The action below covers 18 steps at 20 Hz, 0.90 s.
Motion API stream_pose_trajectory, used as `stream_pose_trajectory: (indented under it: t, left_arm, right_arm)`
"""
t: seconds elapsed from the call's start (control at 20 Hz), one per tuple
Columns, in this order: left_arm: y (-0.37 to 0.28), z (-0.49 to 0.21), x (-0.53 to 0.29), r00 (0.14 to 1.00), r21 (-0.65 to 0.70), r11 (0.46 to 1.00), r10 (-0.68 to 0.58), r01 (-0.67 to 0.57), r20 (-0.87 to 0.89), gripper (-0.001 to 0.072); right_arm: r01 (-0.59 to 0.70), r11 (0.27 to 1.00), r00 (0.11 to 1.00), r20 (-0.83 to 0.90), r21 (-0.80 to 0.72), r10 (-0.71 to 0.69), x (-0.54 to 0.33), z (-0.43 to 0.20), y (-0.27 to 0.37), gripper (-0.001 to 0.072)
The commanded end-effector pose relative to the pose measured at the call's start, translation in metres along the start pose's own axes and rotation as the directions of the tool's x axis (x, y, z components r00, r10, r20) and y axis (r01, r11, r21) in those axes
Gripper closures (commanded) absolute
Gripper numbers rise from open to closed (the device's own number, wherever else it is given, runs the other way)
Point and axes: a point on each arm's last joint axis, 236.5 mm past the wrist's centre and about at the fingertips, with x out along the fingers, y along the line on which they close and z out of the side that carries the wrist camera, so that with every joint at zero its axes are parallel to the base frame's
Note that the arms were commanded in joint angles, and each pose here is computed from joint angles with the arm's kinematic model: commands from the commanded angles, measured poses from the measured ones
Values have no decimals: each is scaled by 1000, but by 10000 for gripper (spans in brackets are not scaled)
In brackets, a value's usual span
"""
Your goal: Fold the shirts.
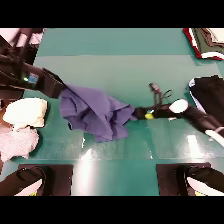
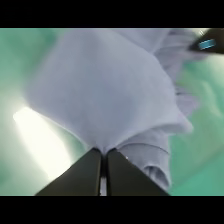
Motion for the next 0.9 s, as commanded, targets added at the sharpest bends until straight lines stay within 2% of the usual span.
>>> stream_pose_trajectory:
  t: [0.0, 0.2, 0.35, 0.55, 0.65, 0.85]
  left_arm:
    - [27, 34, -48, 979, 19, 988, 149, -153, 140, 681]
    - [15, 72, -125, 926, 25, 985, 152, -171, 346, 681]
    - [2, 75, -164, 904, 38, 987, 126, -155, 408, 681]
    - [-24, 69, -194, 882, 79, 993, 43, -90, 468, 681]
    - [-34, 67, -204, 870, 89, 994, 10, -62, 493, 681]
    - [-71, 70, -235, 807, 164, 986, -131, 43, 576, 681]
  right_arm:
    - [40, 996, 970, 243, -78, -21, -97, 72, 2, 696]
    - [163, 976, 828, 558, -145, -56, -268, 139, 30, 696]
    - [279, 945, 689, 721, -171, -73, -373, 148, 65, 696]
    - [396, 900, 555, 828, -185, -74, -455, 132, 110, 696]
    - [433, 882, 526, 847, -188, -78, -475, 124, 123, 696]
    - [522, 835, 462, 881, -175, -105, -510, 120, 141, 696]
